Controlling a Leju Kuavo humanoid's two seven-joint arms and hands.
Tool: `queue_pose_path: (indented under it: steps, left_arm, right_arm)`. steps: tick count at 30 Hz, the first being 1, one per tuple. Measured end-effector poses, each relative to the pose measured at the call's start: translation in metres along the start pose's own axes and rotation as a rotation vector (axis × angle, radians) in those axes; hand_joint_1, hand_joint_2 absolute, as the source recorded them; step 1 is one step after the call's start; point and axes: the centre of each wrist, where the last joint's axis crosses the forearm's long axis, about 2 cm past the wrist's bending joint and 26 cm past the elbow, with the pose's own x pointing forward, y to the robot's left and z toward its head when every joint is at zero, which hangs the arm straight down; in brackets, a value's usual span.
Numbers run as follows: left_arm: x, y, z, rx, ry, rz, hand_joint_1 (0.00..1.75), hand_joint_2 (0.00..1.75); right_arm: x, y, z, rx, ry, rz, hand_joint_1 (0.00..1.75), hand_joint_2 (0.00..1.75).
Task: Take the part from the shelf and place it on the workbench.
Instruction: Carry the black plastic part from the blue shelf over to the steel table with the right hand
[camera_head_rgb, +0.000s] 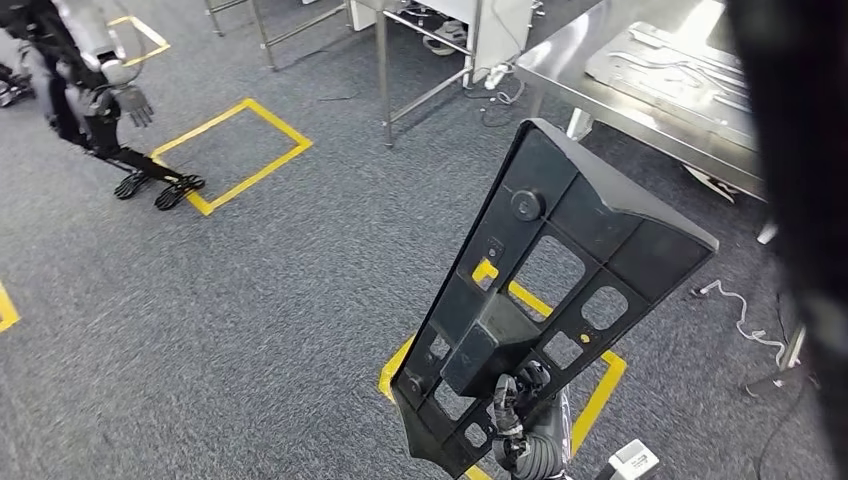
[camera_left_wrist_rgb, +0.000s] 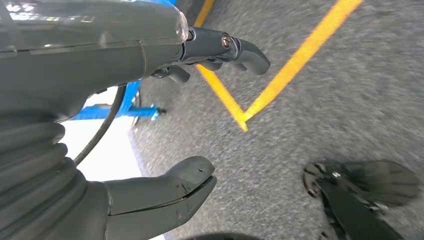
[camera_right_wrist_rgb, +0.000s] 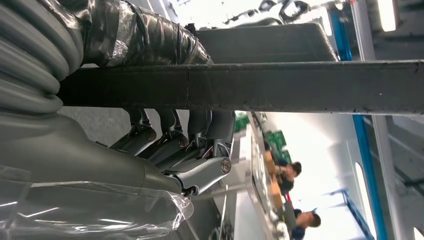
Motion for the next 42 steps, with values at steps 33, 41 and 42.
queue_pose_path:
  steps: [33, 41, 42]
  left_arm:
    - [-0.0028, -0.0006, 0.0010, -0.011, 0.016, 0.011, 0.00, 1.75]
    - [-0.0070, 0.0019, 0.0021, -0.005, 0.028, 0.019, 0.00, 1.75]
    - [-0.0066, 0.0021, 0.0019, -0.004, 0.027, 0.020, 0.00, 1.75]
  right_arm:
    - [-0.0044, 0.0027, 0.0002, 0.016, 0.033, 0.062, 1.75, 1.75]
    - [-0.0074, 0.0032, 0.0010, 0.028, 0.041, 0.063, 1.75, 1.75]
    - [-0.0076, 0.0033, 0.0008, 0.030, 0.041, 0.063, 1.75, 1.75]
